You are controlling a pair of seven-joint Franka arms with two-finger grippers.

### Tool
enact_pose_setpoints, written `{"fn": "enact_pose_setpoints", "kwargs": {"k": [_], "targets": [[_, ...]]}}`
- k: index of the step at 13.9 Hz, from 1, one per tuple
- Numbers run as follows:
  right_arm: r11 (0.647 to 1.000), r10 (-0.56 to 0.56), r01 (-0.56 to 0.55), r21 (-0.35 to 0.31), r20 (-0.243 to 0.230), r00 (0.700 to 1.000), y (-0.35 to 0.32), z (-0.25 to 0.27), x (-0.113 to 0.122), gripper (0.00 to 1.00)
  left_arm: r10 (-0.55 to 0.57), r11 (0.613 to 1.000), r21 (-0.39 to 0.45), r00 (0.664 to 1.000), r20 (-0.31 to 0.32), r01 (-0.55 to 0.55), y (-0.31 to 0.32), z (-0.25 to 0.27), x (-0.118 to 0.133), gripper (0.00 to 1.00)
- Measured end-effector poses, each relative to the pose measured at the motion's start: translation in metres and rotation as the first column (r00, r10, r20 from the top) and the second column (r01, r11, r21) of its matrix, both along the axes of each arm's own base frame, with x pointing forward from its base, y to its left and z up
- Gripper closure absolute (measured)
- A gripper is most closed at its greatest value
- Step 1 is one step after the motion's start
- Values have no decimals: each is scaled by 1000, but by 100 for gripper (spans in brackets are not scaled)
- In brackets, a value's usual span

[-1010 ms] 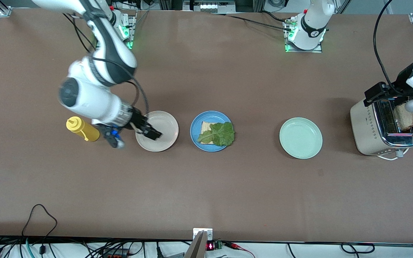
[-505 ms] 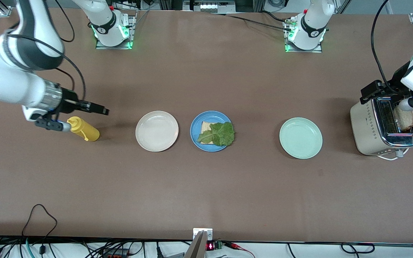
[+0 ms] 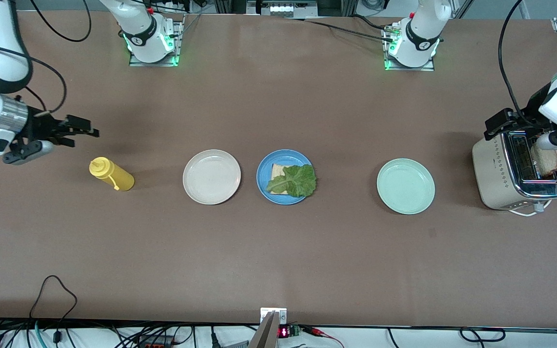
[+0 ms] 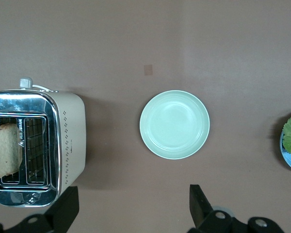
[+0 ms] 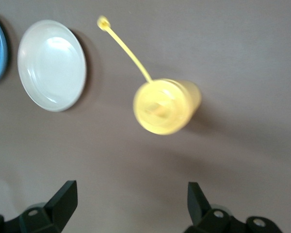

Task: Make sandwich in blue plate with both arms
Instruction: 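Release the lettuce and move the right gripper back toward the yellow bottle, then grasp the yellow squeeze bottle with the right gripper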

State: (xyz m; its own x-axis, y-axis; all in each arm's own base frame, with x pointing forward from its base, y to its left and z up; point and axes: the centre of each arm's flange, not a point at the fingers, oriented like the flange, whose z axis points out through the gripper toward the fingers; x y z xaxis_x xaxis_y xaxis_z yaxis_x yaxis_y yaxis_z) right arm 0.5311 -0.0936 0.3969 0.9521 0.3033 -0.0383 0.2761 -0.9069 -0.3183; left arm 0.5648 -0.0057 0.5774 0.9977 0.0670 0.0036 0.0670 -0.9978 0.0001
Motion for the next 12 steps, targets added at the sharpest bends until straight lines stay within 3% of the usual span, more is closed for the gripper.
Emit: {"fn": "enact_pose_setpoints", "kwargs": {"k": [3, 6, 10, 12], "targets": [[992, 127, -127, 8, 71, 989, -41, -14, -5, 0, 4, 1000, 0, 1000, 5, -4, 2, 3, -1, 0], [970, 242, -245, -3, 147, 959, -75, -44, -5, 0, 6, 1000, 0, 1000, 5, -6, 3, 3, -1, 0], [920, 385, -393, -17, 239, 891, -117, -93, -6, 0, 6, 1000, 0, 1000, 2, -6, 3, 3, -2, 0], [889, 432, -458, 5, 323, 842, -123, -114, -5, 0, 6, 1000, 0, 1000, 0, -6, 3, 2, -2, 0]]}}
